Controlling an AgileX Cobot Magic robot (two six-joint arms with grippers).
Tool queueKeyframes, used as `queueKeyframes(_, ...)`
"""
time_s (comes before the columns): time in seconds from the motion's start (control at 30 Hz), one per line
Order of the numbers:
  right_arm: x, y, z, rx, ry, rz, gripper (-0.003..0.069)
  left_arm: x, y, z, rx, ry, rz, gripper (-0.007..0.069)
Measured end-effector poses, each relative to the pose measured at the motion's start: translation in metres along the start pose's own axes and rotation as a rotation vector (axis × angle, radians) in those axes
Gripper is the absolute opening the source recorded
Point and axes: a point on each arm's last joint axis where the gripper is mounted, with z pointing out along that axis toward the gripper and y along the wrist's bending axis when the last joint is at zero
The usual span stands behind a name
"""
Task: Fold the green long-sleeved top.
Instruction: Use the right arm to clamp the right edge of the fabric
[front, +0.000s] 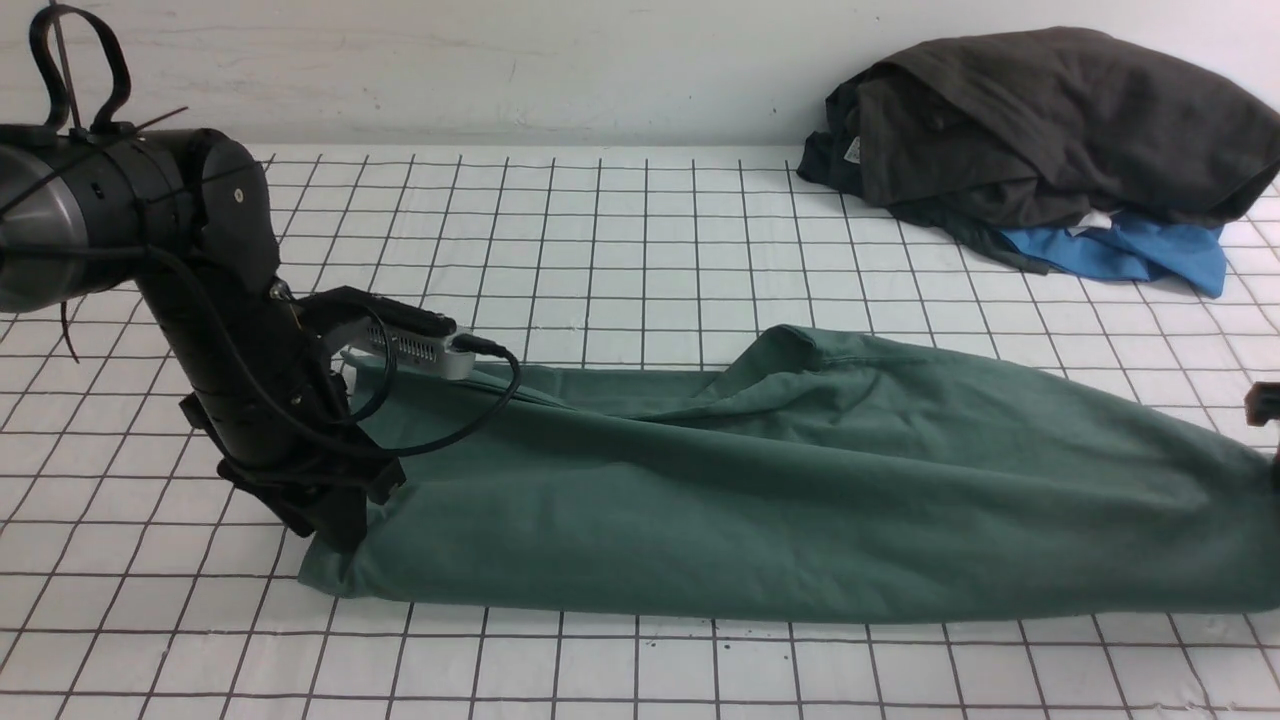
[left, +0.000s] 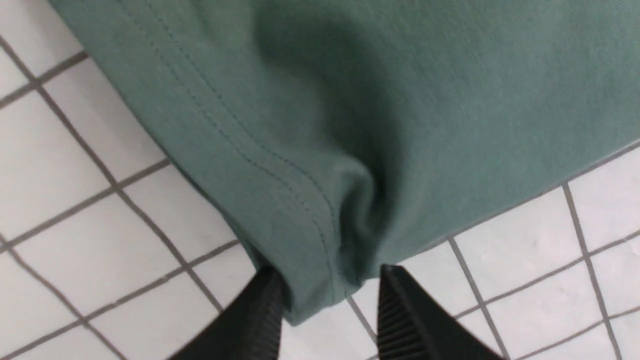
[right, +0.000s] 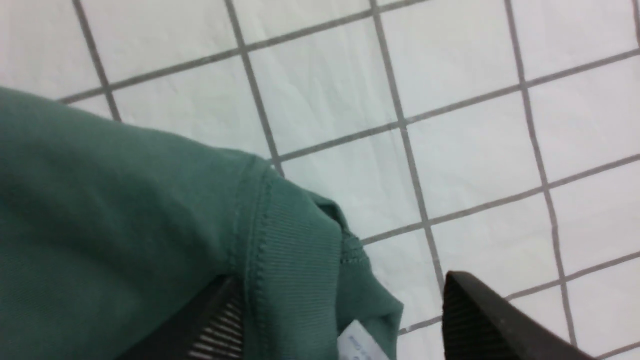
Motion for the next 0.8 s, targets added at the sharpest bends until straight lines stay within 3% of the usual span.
queueKeyframes(0.13, -0.001, -0.010, 0.007, -0.001, 0.007, 0.037, 0.0551, -0.004, 0.000, -0.032, -0.051, -0.050, -0.013, 0.0411)
queueKeyframes(0.2, -0.001, -0.013, 0.015, -0.001, 0.021, 0.046, 0.0551, -0.006, -0.001, -0.053, -0.082, -0.114, -0.028, 0.0436)
queueKeyframes(0.33, 0.000, -0.011, 0.034, -0.032, 0.065, 0.054, 0.0551, -0.005, -0.006, -0.085, -0.110, -0.211, -0.041, 0.0445)
queueKeyframes(0.53, 0.003, -0.002, 0.051, -0.107, 0.112, 0.022, 0.0540, -0.002, -0.008, -0.089, -0.109, -0.207, -0.045, 0.0445)
queueKeyframes(0.63, 0.002, 0.000, 0.052, -0.125, 0.113, 0.015, 0.0503, -0.002, -0.008, -0.089, -0.108, -0.206, -0.045, 0.0447)
queueKeyframes(0.77, 0.002, 0.000, 0.053, -0.131, 0.117, 0.006, 0.0406, -0.002, -0.008, -0.089, -0.108, -0.205, -0.045, 0.0447)
queueKeyframes(0.8, 0.001, 0.000, 0.053, -0.132, 0.117, 0.000, 0.0346, -0.002, -0.008, -0.089, -0.108, -0.205, -0.045, 0.0447)
